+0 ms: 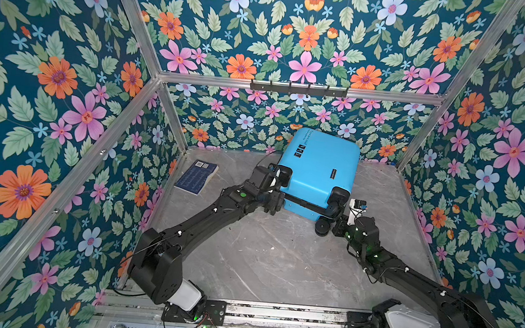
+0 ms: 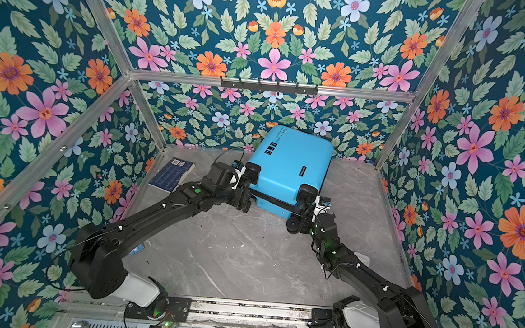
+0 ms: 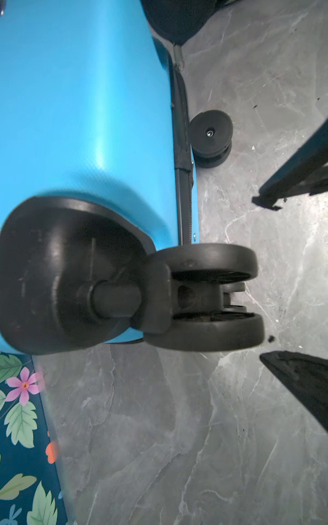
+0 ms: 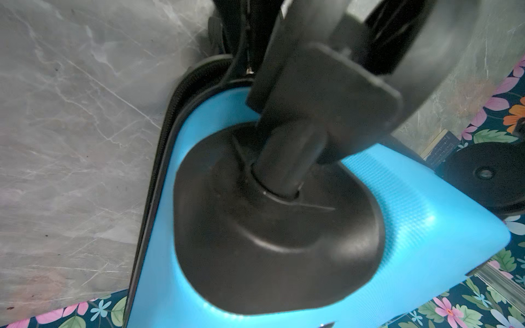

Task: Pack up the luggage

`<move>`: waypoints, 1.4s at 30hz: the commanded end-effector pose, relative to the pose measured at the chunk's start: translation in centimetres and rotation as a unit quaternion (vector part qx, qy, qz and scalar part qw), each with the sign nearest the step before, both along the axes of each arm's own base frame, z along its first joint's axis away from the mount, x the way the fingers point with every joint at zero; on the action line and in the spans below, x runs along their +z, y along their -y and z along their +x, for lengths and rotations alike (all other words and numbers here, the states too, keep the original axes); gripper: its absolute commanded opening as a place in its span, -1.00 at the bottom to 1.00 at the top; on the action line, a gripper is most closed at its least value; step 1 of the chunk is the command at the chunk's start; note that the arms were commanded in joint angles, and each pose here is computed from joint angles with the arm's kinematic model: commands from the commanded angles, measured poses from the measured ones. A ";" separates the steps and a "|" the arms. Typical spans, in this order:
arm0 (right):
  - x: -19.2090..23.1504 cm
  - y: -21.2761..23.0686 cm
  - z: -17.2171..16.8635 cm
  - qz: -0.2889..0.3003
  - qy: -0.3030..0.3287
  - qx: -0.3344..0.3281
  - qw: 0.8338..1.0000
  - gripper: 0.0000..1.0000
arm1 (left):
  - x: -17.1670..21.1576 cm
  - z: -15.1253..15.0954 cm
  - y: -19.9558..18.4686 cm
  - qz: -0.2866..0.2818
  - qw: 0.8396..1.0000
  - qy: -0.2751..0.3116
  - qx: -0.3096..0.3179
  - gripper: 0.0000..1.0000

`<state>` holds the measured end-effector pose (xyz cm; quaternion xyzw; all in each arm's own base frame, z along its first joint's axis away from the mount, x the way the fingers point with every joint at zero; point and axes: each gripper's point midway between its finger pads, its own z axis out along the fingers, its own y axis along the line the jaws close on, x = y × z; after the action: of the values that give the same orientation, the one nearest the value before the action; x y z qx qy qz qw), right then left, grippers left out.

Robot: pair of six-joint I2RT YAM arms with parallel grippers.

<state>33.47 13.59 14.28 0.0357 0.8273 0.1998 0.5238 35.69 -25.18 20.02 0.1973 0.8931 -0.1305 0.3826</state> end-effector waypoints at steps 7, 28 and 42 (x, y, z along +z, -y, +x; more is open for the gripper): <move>0.2 -0.5 0.4 0.007 0.004 0.007 1.000 -1.00 | -0.5 2.4 0.6 0.045 0.998 0.038 -0.020 0.52; -0.9 2.9 0.9 -0.002 0.015 -0.052 0.999 -1.00 | 0.0 0.7 -4.1 0.119 0.992 0.044 0.017 -1.00; -3.1 5.5 2.6 -0.030 0.011 -0.109 0.994 -1.00 | -0.7 -1.0 -7.0 0.159 0.986 0.039 0.030 -1.00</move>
<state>35.82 11.82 13.62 0.0651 0.7972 0.2168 0.5597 34.44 -21.03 19.05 0.2418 0.8901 -0.0346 0.3848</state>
